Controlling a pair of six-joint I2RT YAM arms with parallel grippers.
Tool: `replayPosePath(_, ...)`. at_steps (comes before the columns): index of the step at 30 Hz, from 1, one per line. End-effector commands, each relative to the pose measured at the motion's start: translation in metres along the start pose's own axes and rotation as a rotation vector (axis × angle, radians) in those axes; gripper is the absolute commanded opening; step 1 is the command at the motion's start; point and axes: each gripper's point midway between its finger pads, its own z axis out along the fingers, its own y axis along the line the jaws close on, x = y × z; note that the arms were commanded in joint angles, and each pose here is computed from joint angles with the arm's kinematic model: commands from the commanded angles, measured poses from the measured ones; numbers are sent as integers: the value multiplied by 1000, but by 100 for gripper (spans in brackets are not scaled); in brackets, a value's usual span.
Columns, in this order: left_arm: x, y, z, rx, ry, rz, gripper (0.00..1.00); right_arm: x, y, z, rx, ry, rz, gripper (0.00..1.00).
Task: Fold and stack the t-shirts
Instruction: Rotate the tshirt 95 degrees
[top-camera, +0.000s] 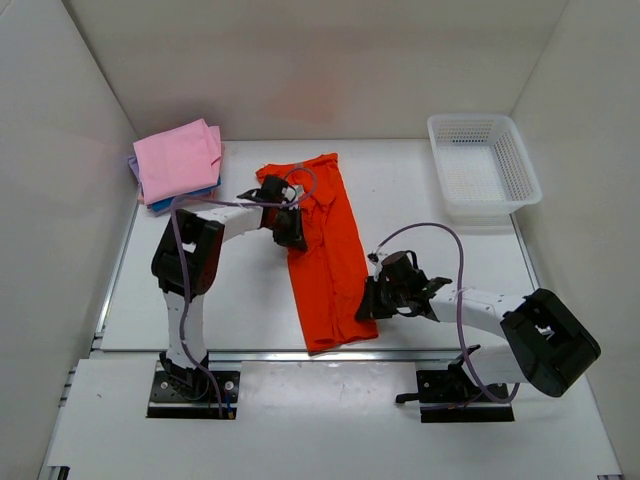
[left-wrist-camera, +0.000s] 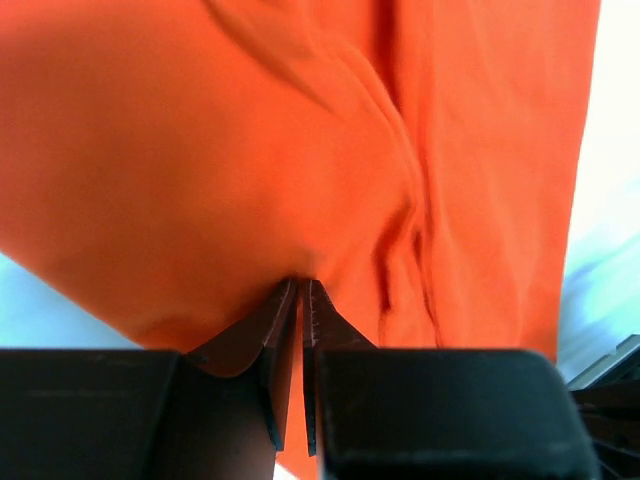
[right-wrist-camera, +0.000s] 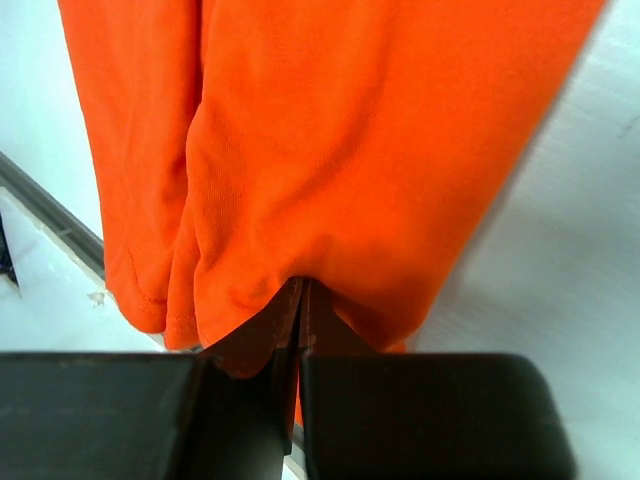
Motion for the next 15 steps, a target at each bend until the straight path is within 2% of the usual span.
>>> replayPosePath(1, 4, 72, 12, -199, 112, -4, 21, 41, -20, -1, 73, 138, 16, 0)
replayPosePath(3, -8, 74, 18, -186, 143, -16, 20, 48, -19, 0, 78, 155, 13, 0)
replayPosePath(5, -38, 72, 23, -191, 120, -11, 20, 51, -20, -1, 77, 158, 28, 0)
replayPosePath(8, -64, 72, 24, -219, 101, -13, 21, 47, -17, -1, 53, 145, 64, 0)
replayPosePath(12, -65, 73, 19, -202, 145, -24, 20, 37, -14, -2, 47, 137, 58, 0)
replayPosePath(15, -35, 69, 8, -203, 215, 6, 17, 36, -10, -1, 38, 146, 52, 0)
